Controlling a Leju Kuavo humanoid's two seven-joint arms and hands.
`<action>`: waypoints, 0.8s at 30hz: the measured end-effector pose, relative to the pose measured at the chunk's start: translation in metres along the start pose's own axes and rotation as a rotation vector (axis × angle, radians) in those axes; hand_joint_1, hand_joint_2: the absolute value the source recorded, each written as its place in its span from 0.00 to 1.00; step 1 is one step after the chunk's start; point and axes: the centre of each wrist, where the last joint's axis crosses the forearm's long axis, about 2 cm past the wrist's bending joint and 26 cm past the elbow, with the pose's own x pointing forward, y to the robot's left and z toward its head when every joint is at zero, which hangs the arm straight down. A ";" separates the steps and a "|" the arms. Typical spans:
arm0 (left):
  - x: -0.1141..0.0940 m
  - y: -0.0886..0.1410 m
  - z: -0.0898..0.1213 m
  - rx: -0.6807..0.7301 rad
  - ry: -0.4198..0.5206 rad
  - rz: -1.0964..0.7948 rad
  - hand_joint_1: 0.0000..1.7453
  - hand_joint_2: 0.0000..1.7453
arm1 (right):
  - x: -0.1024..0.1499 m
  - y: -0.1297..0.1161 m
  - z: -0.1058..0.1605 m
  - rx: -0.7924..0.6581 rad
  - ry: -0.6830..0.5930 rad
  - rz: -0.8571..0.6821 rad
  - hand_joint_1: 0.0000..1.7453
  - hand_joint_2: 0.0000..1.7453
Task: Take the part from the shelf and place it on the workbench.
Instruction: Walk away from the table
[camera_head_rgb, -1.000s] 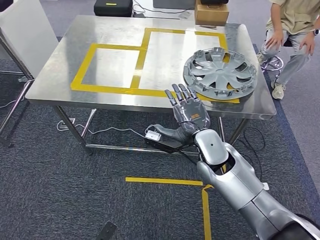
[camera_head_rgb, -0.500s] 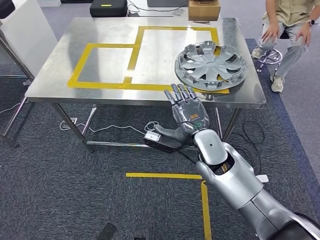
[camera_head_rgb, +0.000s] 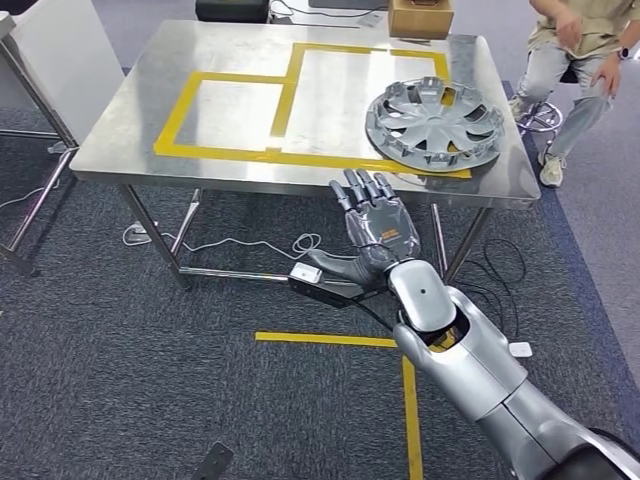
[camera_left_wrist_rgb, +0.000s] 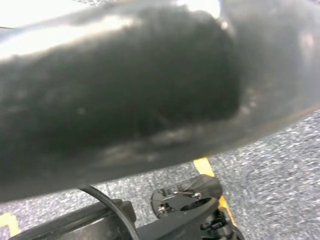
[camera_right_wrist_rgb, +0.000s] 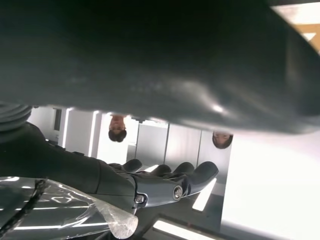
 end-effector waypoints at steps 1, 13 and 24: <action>0.000 0.000 0.000 0.000 0.001 0.000 0.00 0.00 | 0.000 0.000 0.000 0.002 0.000 0.000 0.00 0.00; -0.001 -0.001 0.001 0.000 0.004 0.002 0.00 0.00 | 0.000 -0.001 0.000 -0.006 -0.001 0.005 0.00 0.00; -0.002 0.001 0.001 0.004 0.008 0.002 0.00 0.00 | 0.002 0.000 0.001 -0.004 0.000 0.003 0.00 0.00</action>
